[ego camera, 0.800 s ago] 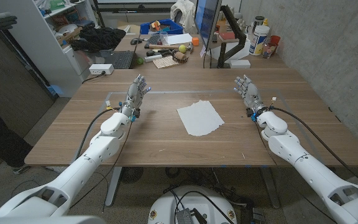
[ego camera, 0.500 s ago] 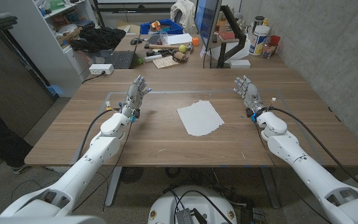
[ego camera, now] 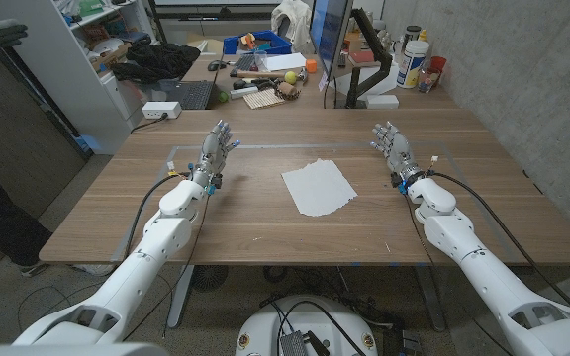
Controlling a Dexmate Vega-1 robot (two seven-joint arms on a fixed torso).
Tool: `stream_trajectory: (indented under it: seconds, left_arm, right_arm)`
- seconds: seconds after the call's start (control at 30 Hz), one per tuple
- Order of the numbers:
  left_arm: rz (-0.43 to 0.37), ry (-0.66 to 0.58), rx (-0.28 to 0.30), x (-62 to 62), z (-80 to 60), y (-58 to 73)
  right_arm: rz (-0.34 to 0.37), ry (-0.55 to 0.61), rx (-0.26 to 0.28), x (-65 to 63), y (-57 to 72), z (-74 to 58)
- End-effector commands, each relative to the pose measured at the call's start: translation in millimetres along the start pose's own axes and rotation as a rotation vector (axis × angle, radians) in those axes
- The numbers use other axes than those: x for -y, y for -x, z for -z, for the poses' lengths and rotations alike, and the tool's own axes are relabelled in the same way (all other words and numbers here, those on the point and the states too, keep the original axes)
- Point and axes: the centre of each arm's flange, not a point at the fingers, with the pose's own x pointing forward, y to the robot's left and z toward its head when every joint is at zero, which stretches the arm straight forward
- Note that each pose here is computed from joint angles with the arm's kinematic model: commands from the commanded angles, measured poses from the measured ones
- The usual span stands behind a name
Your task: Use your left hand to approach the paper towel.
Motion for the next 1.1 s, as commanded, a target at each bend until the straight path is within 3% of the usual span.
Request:
stream_trajectory:
  seconds: [0.03,0.67,1.1]
  left_arm:
    - [-0.02,-0.015,0.033,-2.8,-1.0,1.7]
    - [-0.054,-0.14,0.107,-3.5,-20.1,0.0]
    - [-0.056,-0.288,0.159,-3.5,-41.1,-7.1]
  right_arm:
    - [-0.002,0.001,-0.003,-1.8,-1.3,0.2]
    - [-0.006,0.0,-0.002,-2.8,-0.1,1.5]
    - [-0.011,0.005,0.001,-3.2,-1.1,0.8]
